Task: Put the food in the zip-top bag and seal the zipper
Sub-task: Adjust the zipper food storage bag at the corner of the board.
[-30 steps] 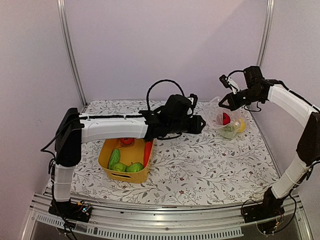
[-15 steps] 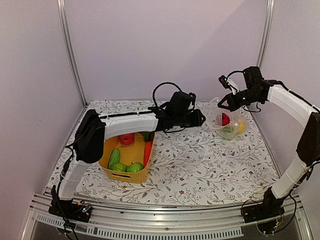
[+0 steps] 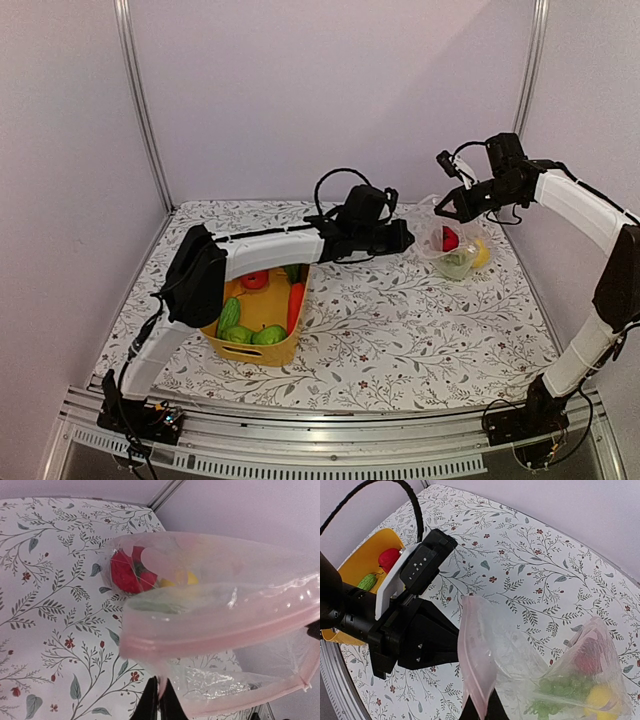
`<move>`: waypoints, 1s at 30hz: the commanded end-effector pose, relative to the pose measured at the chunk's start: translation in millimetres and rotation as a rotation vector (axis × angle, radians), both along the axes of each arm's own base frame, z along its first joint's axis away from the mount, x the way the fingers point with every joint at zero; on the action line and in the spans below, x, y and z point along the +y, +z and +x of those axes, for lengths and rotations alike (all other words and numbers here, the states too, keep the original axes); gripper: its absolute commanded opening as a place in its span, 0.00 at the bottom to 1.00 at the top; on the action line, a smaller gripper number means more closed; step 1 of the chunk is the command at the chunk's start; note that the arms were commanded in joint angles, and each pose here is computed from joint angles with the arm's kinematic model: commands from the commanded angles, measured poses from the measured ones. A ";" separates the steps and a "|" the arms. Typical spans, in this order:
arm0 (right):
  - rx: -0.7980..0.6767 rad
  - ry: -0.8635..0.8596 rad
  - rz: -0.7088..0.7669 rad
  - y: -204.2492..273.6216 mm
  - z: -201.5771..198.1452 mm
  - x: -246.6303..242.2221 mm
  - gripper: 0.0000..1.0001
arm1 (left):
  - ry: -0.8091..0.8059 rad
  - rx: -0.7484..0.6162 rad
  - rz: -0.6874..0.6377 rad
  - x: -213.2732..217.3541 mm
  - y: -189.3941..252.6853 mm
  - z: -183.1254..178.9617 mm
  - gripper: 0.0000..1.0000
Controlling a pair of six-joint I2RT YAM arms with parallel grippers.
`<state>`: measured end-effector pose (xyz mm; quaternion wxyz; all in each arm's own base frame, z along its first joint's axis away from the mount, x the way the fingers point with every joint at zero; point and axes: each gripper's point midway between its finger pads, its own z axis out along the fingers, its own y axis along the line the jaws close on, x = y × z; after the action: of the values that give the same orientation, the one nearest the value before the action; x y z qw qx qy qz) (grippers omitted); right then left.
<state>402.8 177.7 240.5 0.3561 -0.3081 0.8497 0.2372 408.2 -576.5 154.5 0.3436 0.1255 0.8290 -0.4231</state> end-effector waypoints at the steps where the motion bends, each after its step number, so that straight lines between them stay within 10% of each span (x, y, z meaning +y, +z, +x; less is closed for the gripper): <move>1: -0.002 0.009 0.000 -1.4 -2.5 2.9 0.00 | 0.005 0.007 -0.026 5.8 8.4 13.8 0.00; 20: -0.122 -0.199 -0.170 12.5 34.7 -34.6 0.00 | -0.033 0.027 -0.060 44.4 75.6 -43.0 0.00; 30: -0.253 -0.292 -0.246 55.8 53.1 -56.0 0.00 | -0.042 -0.136 0.061 70.1 96.4 -41.8 0.37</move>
<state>441.9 136.9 267.5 0.4154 -0.2640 0.8662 0.0865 370.0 -529.0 229.3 0.3472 0.1493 0.8175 -0.4345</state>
